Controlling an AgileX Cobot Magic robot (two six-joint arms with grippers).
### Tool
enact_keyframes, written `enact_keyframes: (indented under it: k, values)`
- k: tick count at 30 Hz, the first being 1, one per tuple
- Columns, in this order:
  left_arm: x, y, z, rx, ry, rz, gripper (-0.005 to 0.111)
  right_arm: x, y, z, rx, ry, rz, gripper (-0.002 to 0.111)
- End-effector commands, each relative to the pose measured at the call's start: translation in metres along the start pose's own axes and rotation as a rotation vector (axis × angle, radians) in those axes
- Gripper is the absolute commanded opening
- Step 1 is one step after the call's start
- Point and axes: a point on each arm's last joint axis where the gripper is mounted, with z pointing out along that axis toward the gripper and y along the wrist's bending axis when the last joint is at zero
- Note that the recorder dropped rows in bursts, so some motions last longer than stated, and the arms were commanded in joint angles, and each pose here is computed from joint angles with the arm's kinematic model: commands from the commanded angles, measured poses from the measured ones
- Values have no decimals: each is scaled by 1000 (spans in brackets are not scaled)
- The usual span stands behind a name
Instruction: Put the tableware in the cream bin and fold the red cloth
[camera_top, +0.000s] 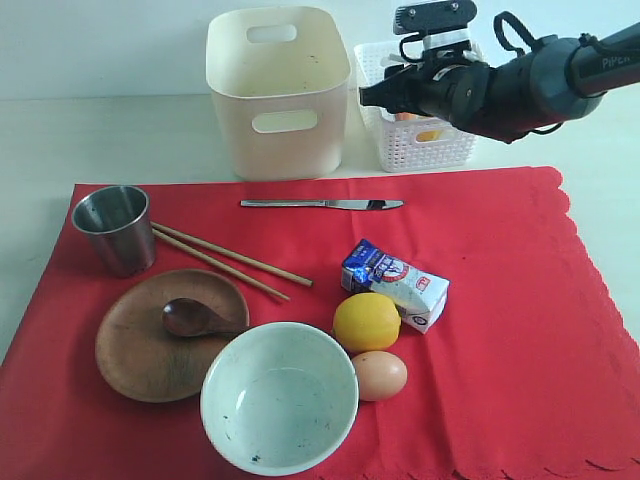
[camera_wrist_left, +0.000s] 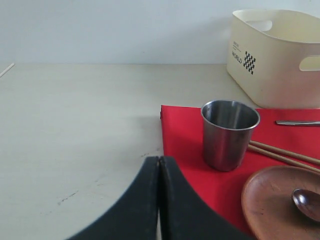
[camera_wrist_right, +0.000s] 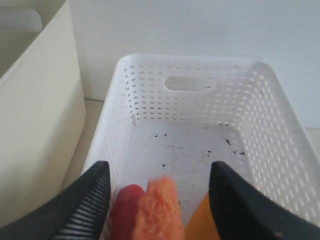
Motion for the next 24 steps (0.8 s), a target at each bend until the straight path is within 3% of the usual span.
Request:
enact_keyframes:
  k: [1, 10, 19, 24]
  values:
    - [0, 0, 0, -4, -8, 4, 0, -4, -1, -2, 2, -9, -5, 65]
    - [0, 0, 0, -4, -8, 4, 0, -34, 4, -26, -64, 36, 6, 70]
    - [0, 0, 0, -4, -8, 4, 0, -91, 11, -91, -202, 102, -57, 70]
    - [0, 0, 0, -4, -8, 4, 0, -120, 11, -132, -253, 89, -79, 60]
